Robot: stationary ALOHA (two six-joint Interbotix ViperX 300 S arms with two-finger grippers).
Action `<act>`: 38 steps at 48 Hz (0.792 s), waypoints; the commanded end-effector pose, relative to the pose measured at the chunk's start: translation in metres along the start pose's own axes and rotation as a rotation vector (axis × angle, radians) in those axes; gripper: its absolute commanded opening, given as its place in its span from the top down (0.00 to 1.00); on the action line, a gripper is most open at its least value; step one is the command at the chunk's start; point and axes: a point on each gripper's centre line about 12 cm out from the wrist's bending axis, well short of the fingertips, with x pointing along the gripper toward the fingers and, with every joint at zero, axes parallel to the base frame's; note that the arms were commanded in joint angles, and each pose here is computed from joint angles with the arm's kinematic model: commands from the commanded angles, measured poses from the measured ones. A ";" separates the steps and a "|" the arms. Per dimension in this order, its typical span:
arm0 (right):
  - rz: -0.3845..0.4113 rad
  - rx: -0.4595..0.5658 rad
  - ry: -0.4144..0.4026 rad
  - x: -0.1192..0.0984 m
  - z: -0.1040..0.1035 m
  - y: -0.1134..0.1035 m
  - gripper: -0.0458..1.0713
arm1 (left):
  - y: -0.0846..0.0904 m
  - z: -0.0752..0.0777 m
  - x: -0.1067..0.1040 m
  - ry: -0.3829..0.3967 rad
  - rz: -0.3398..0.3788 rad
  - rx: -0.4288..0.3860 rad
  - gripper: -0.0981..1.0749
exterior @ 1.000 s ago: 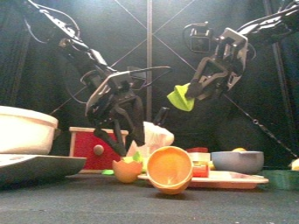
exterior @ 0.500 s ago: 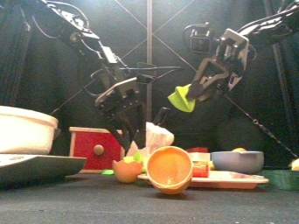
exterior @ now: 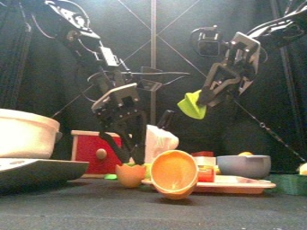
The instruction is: Grab other starfruit half
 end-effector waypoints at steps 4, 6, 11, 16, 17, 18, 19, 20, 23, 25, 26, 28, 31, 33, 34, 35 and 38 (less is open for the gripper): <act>0.010 0.005 -0.024 -0.006 0.006 0.003 0.42 | -0.001 0.008 0.001 -0.014 -0.002 -0.008 0.05; 0.010 0.005 -0.024 -0.006 0.006 0.003 0.42 | -0.001 0.008 0.002 -0.012 -0.002 -0.009 0.05; 0.010 0.005 -0.023 -0.006 0.005 0.003 0.42 | 0.000 0.008 0.002 -0.011 0.000 -0.009 0.05; 0.010 0.005 -0.023 -0.006 0.005 0.003 0.42 | 0.000 0.009 0.002 -0.012 0.001 -0.012 0.05; 0.010 0.004 -0.023 -0.006 0.005 0.003 0.42 | 0.001 0.009 0.002 -0.012 0.001 -0.014 0.05; 0.009 0.005 -0.021 -0.006 0.005 0.003 0.42 | 0.002 0.009 0.003 -0.012 0.002 -0.016 0.05; 0.009 0.005 -0.021 -0.006 0.005 0.002 0.42 | 0.002 0.009 0.003 -0.010 0.003 -0.017 0.05; 0.009 0.005 -0.021 -0.006 0.005 0.002 0.42 | 0.002 0.009 0.003 -0.011 0.003 -0.015 0.05; 0.009 0.005 -0.020 -0.006 0.004 0.002 0.42 | 0.003 0.009 0.003 -0.011 0.004 -0.016 0.06; 0.009 0.005 -0.020 -0.006 0.004 0.002 0.42 | 0.002 0.010 0.003 -0.012 0.004 -0.018 0.07; 0.009 0.003 -0.020 -0.006 0.004 0.002 0.42 | 0.002 0.010 0.003 -0.013 0.003 -0.019 0.07; 0.009 0.005 -0.020 -0.006 0.004 0.002 0.42 | 0.002 0.011 0.003 -0.015 0.003 -0.018 0.09; 0.008 0.004 -0.020 -0.006 0.004 0.002 0.42 | 0.002 0.012 0.003 -0.018 0.001 -0.017 0.12; 0.009 0.005 -0.020 -0.006 0.004 0.002 0.42 | 0.002 0.012 0.002 -0.018 0.002 -0.017 0.14; 0.009 0.003 -0.020 -0.006 0.004 0.002 0.42 | 0.002 0.013 0.003 -0.020 0.002 -0.017 0.16; 0.008 0.005 -0.019 -0.006 0.004 0.002 0.42 | 0.002 0.012 0.002 -0.018 0.002 -0.017 0.17; 0.008 0.005 -0.019 -0.006 0.004 0.002 0.42 | 0.002 0.012 0.002 -0.019 0.001 -0.018 0.20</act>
